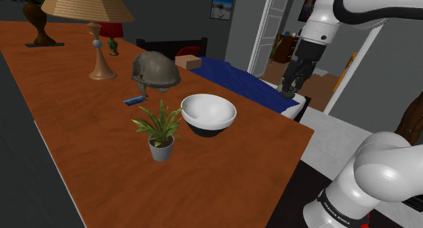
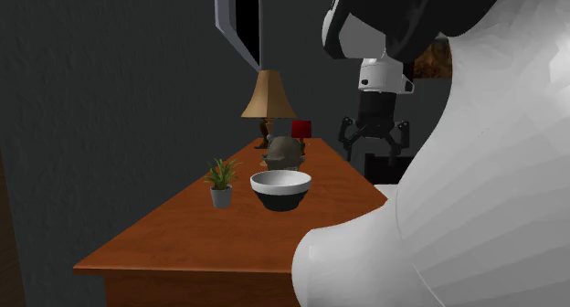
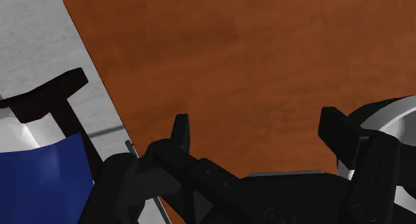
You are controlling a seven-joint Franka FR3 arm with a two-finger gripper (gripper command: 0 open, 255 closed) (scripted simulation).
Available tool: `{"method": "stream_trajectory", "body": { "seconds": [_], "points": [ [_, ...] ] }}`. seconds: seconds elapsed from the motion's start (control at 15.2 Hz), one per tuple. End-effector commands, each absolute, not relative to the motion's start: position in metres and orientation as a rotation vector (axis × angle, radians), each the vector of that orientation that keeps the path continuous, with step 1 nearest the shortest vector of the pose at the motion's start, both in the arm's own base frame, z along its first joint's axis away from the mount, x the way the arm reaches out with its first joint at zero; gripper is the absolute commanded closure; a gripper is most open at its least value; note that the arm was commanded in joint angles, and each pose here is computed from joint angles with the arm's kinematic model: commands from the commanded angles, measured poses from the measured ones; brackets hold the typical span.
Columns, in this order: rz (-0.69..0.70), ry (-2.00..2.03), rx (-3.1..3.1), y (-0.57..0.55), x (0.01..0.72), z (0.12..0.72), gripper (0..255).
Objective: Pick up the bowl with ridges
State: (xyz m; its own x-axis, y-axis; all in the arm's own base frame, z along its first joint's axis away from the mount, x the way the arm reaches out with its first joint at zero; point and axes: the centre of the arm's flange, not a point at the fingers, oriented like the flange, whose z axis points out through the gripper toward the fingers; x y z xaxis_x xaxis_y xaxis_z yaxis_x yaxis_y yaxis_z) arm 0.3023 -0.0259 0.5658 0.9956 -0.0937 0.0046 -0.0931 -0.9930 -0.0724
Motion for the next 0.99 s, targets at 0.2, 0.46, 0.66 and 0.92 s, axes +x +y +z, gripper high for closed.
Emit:
{"method": "stream_trajectory", "body": {
  "seconds": [0.2,0.46,0.66,0.92],
  "points": [
    [-0.02,0.144,-3.06,0.0,0.329,0.556,0],
    [-0.03,0.144,-3.052,0.034,0.365,0.543,0],
    [-0.037,0.145,-3.046,0.06,0.392,0.533,0],
    [-0.047,0.145,-3.038,0.094,0.428,0.521,0]
  ]
}}
